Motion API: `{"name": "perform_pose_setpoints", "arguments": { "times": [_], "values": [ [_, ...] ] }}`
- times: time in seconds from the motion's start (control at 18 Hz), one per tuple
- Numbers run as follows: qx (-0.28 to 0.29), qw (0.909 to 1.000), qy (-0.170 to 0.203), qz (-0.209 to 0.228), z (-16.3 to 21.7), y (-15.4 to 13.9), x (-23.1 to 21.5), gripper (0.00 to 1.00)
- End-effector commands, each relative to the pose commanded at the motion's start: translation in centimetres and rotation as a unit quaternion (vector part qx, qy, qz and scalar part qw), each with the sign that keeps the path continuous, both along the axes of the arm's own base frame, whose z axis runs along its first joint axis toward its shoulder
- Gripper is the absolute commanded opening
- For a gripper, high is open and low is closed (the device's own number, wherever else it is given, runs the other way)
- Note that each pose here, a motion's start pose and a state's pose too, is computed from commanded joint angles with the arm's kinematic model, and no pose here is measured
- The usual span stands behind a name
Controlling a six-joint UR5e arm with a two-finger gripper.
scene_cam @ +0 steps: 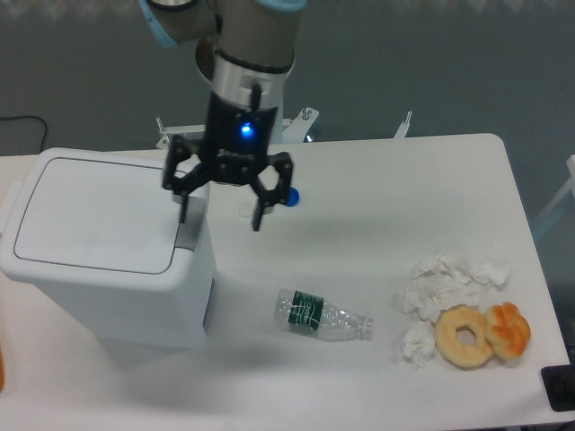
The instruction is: Close the trash can
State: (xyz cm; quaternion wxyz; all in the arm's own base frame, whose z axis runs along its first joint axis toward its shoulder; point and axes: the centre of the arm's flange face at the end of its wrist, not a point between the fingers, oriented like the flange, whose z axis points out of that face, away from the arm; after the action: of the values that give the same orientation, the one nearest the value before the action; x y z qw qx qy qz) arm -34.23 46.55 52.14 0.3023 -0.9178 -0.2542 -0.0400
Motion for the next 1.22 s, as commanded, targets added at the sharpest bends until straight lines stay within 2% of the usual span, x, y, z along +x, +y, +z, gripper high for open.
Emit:
{"name": "perform_pose_setpoints", "arguments": {
  "times": [0.17,0.33,0.44,0.56,0.72,0.89,0.94,1.22],
  "values": [
    [-0.012,0.9997,0.019,-0.009,-1.0,-1.9,-3.9,1.0],
    [-0.041,0.997,0.028,-0.06,-4.7,-1.6,-6.2,1.0],
    [-0.078,0.9912,0.05,-0.094,-6.6,-2.5,-7.8,1.0],
    [-0.123,0.9799,0.071,-0.14,-8.4,-3.5,-9.1,1.0],
    [-0.151,0.9662,0.085,-0.191,-11.5,-6.4,-13.3,1.0],
    [-0.185,0.9464,0.104,-0.244,-14.6,-9.2,-18.8,1.0],
    [-0.191,0.9399,0.111,-0.261,-15.3,-9.3,-19.9,1.0],
    [-0.256,0.9146,0.123,-0.288,-17.0,-9.8,-23.2,1.0]
  ]
}}
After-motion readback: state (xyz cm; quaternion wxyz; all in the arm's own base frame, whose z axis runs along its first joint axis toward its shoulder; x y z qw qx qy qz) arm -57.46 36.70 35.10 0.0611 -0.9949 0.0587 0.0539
